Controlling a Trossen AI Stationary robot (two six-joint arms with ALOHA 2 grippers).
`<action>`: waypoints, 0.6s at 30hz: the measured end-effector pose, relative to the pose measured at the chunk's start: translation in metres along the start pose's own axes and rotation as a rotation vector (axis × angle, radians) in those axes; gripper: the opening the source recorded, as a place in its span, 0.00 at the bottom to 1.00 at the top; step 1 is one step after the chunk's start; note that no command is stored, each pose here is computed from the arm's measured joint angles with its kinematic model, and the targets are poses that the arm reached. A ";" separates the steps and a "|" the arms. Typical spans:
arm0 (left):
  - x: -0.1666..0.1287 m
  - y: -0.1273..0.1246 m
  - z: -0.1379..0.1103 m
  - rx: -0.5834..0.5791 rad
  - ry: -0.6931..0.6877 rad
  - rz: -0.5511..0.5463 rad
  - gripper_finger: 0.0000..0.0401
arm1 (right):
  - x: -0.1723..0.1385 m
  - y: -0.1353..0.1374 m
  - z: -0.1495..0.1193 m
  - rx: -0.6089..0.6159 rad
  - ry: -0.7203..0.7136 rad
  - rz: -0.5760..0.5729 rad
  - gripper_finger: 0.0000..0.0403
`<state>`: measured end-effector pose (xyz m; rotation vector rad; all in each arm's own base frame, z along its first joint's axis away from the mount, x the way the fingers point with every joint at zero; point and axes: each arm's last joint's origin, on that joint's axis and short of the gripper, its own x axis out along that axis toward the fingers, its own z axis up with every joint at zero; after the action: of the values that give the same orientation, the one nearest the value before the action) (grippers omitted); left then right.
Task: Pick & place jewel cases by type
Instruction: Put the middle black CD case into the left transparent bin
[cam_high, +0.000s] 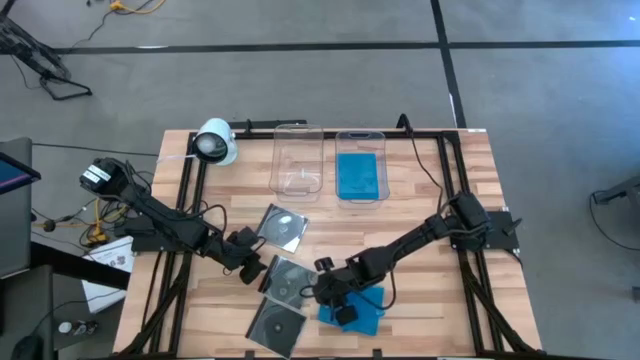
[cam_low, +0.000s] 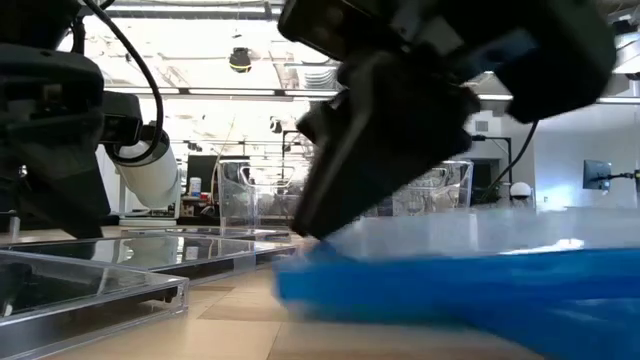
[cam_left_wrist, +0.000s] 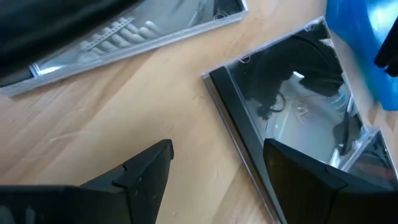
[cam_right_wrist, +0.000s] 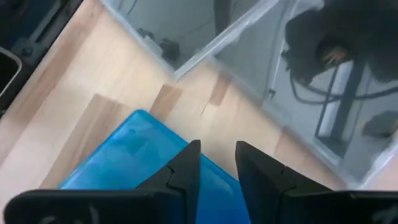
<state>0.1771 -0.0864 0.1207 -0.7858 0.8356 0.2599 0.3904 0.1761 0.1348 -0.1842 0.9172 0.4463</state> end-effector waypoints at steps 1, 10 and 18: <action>0.000 0.000 0.000 -0.001 -0.003 0.001 0.63 | 0.001 0.000 -0.003 0.014 0.011 0.000 0.24; 0.000 0.000 0.001 -0.002 -0.020 0.008 0.63 | -0.002 -0.006 -0.028 0.089 0.184 -0.151 0.24; 0.000 0.000 0.001 -0.002 -0.038 0.015 0.63 | -0.012 -0.025 -0.037 0.117 0.273 -0.385 0.24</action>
<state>0.1775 -0.0854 0.1211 -0.7747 0.8059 0.2886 0.3685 0.1378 0.1211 -0.3126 1.1423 0.0093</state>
